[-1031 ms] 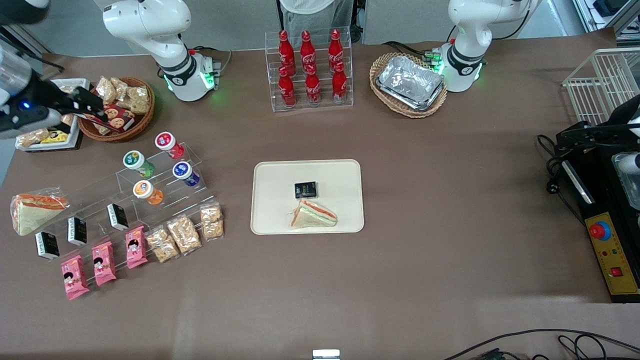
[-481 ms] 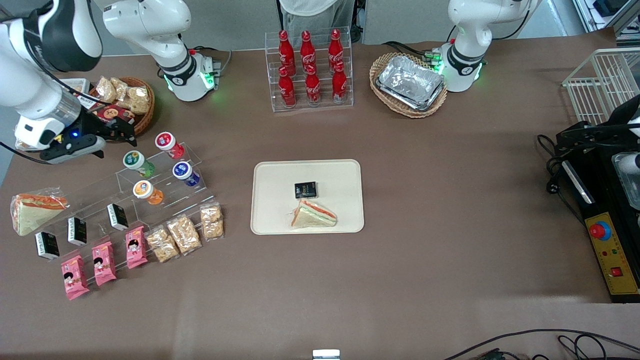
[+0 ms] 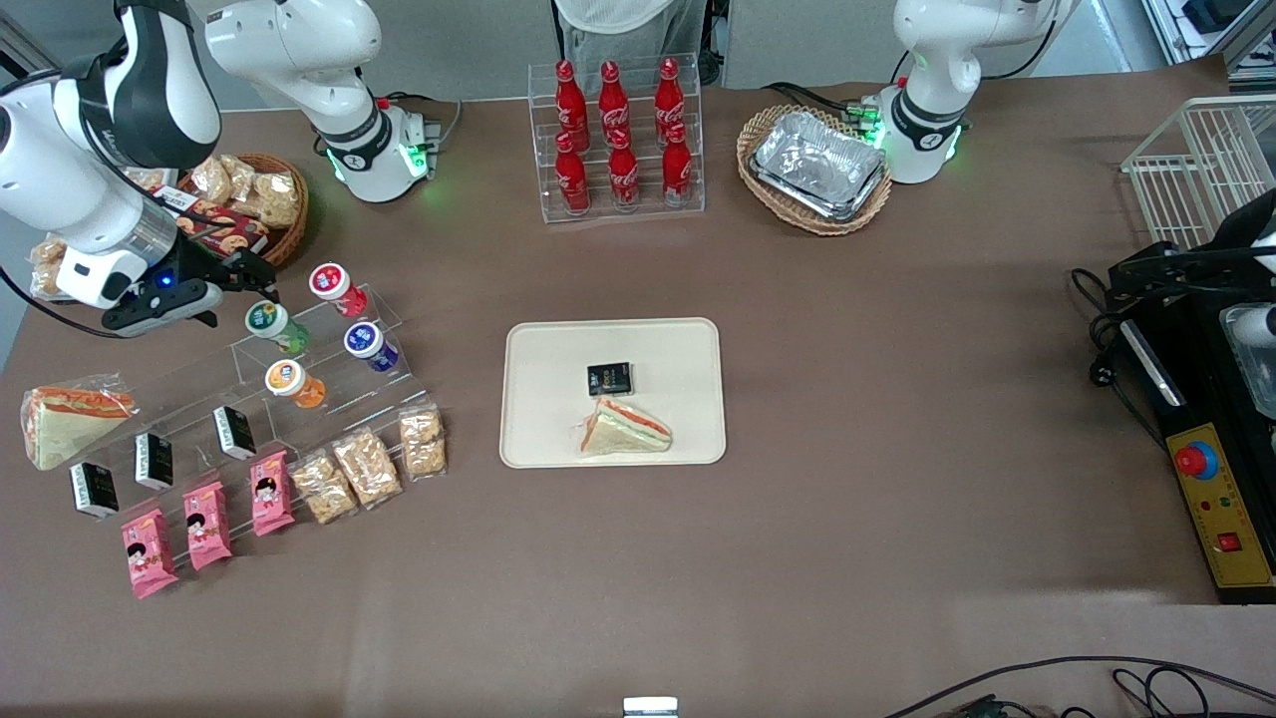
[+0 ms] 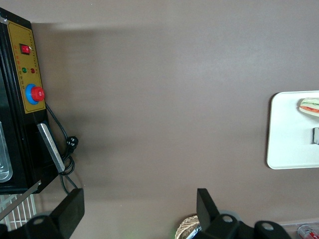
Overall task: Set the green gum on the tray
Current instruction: 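Lower the right gripper over the green-lidded snack cup on the rack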
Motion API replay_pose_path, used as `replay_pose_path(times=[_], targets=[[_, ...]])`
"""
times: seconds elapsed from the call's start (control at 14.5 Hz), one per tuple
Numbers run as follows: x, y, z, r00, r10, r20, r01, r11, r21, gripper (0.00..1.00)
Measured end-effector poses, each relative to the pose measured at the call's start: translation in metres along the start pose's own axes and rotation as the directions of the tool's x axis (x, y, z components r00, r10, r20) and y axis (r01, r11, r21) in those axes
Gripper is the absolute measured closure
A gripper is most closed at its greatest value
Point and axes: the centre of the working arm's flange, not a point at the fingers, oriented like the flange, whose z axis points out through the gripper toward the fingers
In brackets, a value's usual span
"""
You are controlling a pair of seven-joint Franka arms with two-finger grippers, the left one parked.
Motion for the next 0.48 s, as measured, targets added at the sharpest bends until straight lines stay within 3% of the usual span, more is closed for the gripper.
replay_pose_path(times=[0.48], targets=[[-0.013,-0.006,0.027,1.0,-0.004,0.014,0.004,1.0,0.007,0.0]])
